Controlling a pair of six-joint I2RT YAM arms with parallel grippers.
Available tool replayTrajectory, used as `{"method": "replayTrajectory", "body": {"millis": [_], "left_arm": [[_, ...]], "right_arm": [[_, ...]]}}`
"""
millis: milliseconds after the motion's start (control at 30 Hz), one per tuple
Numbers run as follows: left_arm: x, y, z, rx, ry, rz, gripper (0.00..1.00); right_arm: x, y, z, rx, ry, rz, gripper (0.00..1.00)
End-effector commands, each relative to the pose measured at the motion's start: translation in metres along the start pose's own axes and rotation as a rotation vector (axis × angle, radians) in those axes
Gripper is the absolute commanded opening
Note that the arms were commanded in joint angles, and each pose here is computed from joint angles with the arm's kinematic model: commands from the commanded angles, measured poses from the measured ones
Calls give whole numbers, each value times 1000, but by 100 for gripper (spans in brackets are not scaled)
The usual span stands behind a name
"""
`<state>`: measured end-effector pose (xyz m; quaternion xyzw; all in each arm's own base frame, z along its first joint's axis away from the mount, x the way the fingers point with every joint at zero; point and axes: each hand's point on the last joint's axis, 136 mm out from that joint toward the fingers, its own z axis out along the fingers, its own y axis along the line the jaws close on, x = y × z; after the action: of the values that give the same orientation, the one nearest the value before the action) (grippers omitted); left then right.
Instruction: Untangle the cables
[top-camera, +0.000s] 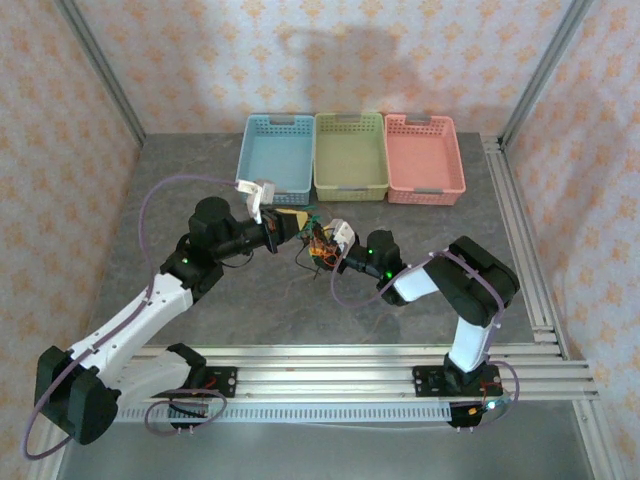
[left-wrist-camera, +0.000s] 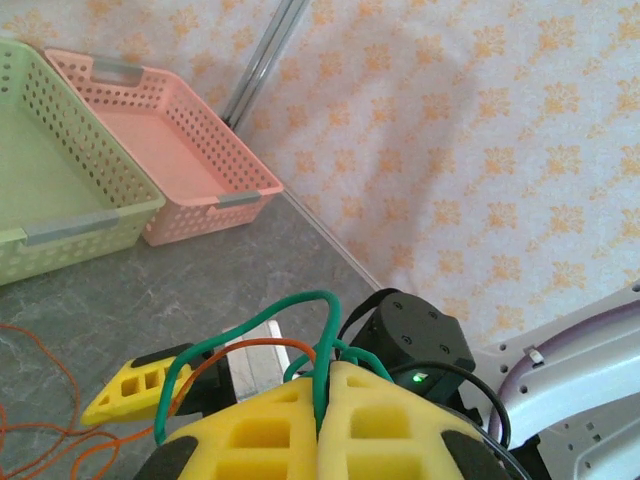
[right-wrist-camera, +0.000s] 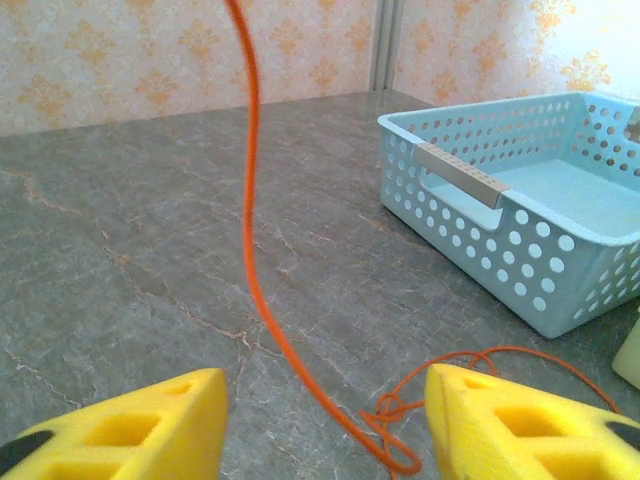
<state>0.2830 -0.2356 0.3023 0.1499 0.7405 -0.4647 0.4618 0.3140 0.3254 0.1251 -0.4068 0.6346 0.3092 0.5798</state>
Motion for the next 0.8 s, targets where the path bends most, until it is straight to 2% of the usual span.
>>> {"method": "replayTrajectory", "body": {"millis": [0,100,133,233,367,500,767], "left_arm": [[-17,-19,-9,25,-39,11,0],[-19,-15,-10,-8,-46,8,0],[-20,-12,-11,-28,-50,5,0],[-27,3,-17,-136,-85,-1,0],[-36,47,-41,-433,-152,-26,0],[-44,82,-79,-698,-238,-38,0],[-27,135,-130,-1000,-244,-74,0]], "right_arm": [[-10,3,1,-4,-42,-28,39],[-13,-1,-1,22,-56,-33,7],[-14,-3,-2,35,-62,-34,0],[-16,-10,-6,87,-78,-37,0],[-17,-31,-11,209,-60,-40,0],[-11,-75,-28,457,0,-33,0],[-1,-165,-115,977,-12,159,0]]}}
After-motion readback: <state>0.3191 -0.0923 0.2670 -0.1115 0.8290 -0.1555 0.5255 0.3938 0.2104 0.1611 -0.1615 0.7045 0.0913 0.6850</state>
